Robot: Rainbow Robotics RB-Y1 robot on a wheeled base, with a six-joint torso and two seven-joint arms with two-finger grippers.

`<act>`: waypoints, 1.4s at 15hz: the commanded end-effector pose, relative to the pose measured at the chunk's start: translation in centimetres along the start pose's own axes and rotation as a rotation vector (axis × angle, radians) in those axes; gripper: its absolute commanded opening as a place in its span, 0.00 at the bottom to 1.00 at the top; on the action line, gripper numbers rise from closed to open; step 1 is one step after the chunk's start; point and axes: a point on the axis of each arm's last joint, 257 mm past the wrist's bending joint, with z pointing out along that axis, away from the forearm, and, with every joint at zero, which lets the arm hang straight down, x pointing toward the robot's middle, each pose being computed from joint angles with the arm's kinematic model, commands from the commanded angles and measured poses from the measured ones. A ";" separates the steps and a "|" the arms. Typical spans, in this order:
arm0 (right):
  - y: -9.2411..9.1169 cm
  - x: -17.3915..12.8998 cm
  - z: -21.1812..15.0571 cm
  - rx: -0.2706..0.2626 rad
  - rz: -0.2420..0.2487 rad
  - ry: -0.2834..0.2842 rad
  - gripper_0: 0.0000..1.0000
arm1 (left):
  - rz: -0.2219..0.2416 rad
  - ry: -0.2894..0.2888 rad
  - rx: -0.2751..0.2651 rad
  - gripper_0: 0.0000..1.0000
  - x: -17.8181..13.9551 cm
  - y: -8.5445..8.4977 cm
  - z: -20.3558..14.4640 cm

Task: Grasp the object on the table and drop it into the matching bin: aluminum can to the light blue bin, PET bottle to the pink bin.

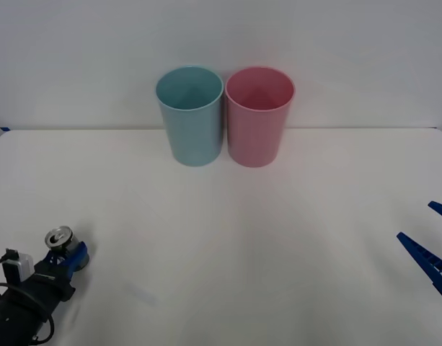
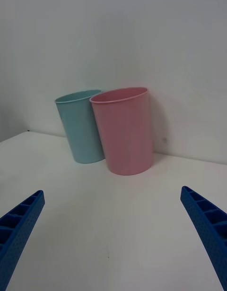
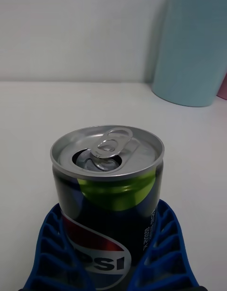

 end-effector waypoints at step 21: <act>0.0 0.0 0.0 0.000 0.000 0.000 1.00 | -0.102 -0.350 0.214 0.00 -23.4 -5.8 -1.6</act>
